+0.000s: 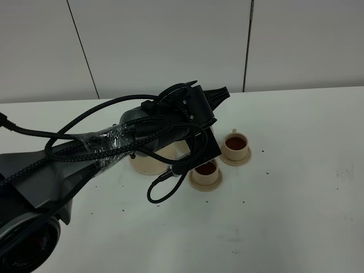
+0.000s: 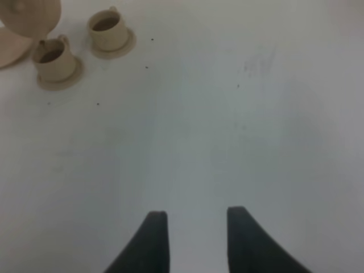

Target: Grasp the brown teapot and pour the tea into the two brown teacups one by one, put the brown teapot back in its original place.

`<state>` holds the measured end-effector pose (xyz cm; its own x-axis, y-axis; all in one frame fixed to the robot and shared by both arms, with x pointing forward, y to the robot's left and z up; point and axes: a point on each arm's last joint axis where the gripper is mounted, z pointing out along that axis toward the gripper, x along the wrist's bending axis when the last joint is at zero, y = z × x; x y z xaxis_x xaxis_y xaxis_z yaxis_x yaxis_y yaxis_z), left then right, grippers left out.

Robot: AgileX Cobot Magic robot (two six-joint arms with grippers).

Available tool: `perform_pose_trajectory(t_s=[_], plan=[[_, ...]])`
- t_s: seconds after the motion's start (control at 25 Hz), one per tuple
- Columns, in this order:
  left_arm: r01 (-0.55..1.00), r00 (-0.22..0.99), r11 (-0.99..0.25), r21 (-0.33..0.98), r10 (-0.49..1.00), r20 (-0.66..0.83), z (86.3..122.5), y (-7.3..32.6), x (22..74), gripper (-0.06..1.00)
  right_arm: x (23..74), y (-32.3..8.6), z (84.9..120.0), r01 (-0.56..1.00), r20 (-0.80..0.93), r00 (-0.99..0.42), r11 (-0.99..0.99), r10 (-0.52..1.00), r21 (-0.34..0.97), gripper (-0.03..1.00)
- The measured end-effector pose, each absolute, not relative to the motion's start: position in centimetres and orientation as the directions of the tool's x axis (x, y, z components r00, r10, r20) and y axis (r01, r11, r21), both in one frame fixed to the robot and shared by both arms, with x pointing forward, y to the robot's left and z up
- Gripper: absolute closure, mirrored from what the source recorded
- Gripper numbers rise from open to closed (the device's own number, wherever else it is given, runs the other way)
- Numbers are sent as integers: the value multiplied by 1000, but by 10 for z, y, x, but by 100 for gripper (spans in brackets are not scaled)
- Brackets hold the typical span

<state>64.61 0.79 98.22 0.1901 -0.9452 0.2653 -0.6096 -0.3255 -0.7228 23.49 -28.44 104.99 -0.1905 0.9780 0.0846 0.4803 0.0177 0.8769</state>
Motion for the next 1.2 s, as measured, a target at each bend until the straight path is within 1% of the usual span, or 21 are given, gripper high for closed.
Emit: perform_pose_trajectory(t_s=[1.2], plan=[[-610,183,-324,-723,-946,269,982,7,646,78,235,-284,1050,480,85,-190,18,978,877,72]])
